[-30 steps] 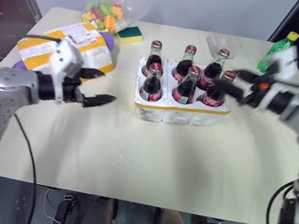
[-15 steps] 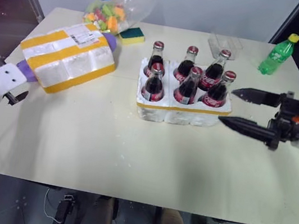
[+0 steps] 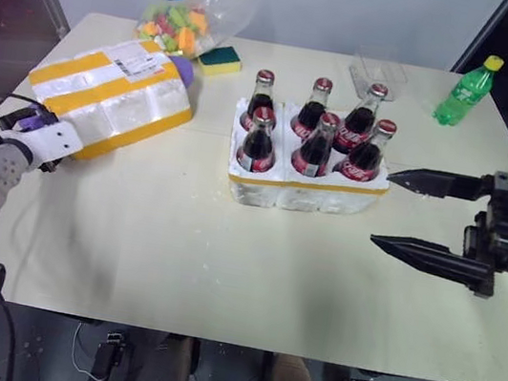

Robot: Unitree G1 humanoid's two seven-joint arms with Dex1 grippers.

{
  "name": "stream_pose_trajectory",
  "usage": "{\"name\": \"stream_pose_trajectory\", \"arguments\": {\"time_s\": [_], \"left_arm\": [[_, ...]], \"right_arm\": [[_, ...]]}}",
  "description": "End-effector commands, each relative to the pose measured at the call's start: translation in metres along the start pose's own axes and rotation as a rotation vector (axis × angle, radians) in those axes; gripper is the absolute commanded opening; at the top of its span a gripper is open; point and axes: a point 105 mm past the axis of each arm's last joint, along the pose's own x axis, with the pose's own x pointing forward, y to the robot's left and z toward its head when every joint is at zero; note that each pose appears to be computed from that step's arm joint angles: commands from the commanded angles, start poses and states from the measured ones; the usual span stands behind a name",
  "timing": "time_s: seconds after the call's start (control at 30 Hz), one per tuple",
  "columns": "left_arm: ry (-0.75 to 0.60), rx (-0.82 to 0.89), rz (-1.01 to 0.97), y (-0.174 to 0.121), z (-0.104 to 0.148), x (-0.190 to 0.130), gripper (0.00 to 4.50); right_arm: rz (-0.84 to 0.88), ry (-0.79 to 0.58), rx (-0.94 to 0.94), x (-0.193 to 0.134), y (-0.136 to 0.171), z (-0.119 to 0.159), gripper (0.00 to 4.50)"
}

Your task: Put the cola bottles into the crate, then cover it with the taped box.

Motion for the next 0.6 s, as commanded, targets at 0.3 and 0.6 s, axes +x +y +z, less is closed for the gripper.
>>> {"name": "stream_pose_trajectory", "arguments": {"time_s": [0.3,0.6], "left_arm": [[0.075,-0.043,0.002,0.004,-0.011,0.002,1.01],[-0.026,-0.038,0.114,0.054,0.017,0.0,0.22]], "right_arm": [[-0.148,-0.01,-0.051,-0.011,-0.012,0.008,4.5],[-0.128,0.012,0.005,-0.015,-0.009,-0.002,4.5]]}}
